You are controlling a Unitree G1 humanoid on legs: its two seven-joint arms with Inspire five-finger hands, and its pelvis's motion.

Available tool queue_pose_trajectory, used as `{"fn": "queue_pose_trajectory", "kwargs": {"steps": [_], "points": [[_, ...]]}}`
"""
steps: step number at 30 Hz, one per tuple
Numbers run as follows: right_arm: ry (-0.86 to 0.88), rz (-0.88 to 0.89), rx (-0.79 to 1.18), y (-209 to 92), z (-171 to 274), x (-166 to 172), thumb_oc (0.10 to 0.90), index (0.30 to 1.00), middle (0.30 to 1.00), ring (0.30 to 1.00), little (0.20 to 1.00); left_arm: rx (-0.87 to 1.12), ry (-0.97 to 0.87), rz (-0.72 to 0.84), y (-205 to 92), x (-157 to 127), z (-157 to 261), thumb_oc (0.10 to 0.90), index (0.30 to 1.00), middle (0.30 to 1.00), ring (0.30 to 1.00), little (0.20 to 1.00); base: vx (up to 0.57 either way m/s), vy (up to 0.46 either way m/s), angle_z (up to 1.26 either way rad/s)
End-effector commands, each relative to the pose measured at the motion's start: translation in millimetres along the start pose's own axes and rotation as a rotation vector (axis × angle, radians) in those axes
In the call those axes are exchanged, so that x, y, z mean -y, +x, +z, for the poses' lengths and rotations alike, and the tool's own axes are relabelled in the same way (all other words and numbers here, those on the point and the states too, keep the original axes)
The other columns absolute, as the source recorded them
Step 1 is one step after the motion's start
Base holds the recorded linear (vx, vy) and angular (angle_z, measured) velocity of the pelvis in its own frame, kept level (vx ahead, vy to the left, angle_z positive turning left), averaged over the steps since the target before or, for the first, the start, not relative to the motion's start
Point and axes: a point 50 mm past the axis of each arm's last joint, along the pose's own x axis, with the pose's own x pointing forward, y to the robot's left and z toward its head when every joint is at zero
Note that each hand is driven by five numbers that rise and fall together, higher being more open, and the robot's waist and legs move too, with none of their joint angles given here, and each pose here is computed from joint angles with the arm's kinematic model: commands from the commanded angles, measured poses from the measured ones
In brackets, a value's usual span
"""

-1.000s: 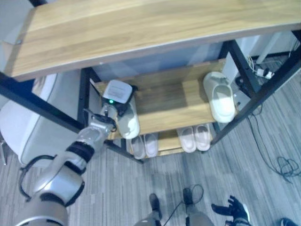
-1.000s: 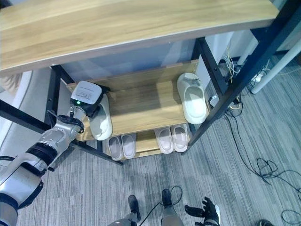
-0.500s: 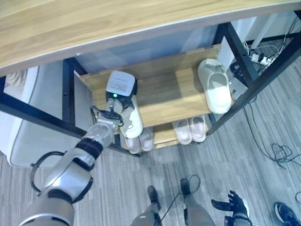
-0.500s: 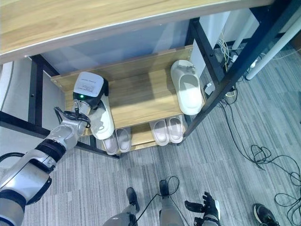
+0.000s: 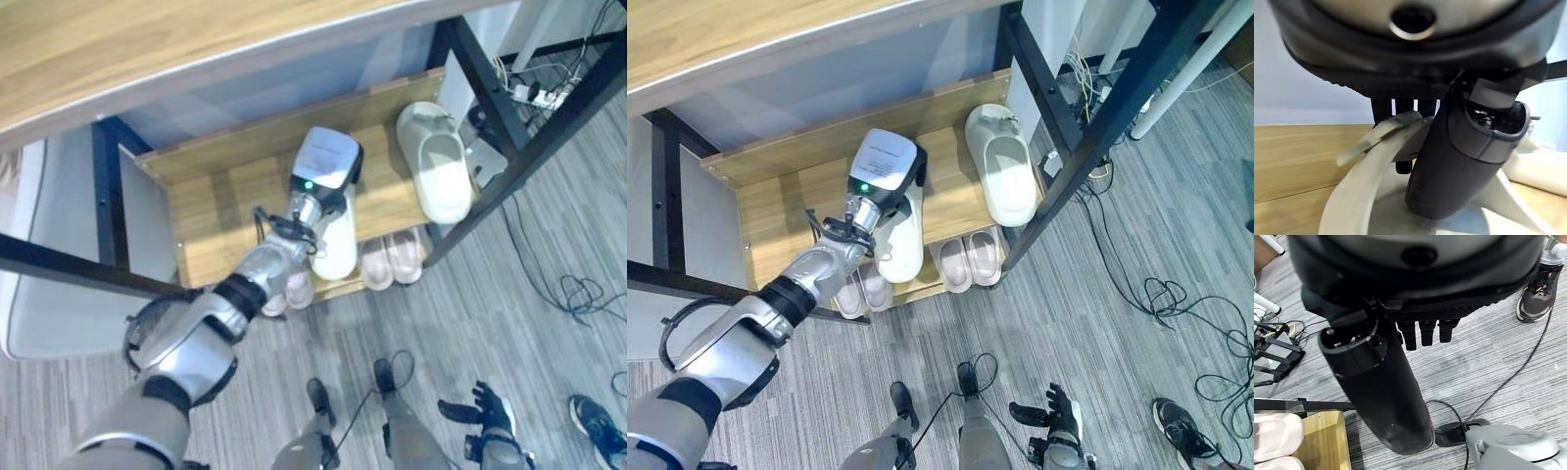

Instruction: Arrange the slippers neatly on the shoe rack.

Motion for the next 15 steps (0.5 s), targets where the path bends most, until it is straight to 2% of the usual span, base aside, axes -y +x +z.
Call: {"fn": "queue_pose_trajectory", "kwargs": {"steps": [1,5,15], "points": [[-0.075,-0.078,0.082,6,13,30,0.800,0.900,0.900,0.900,0.900,0.029,0.035,0.092,37,-35,16,0.400,0.300,0.300,0.300,0.300,0.02,-0.034,-0.03],[-0.078,-0.072,0.098,7,17,28,0.800,0.900,0.900,0.900,0.900,0.027,0.087,0.084,44,-38,15,0.400,0.300,0.300,0.300,0.300,0.02,-0.045,-0.02],[-0.089,-0.056,0.091,7,15,25,0.800,0.900,0.900,0.900,0.900,0.038,0.139,0.164,68,-75,24,0.400,0.300,0.300,0.300,0.300,0.00,-0.012,0.00]]}}
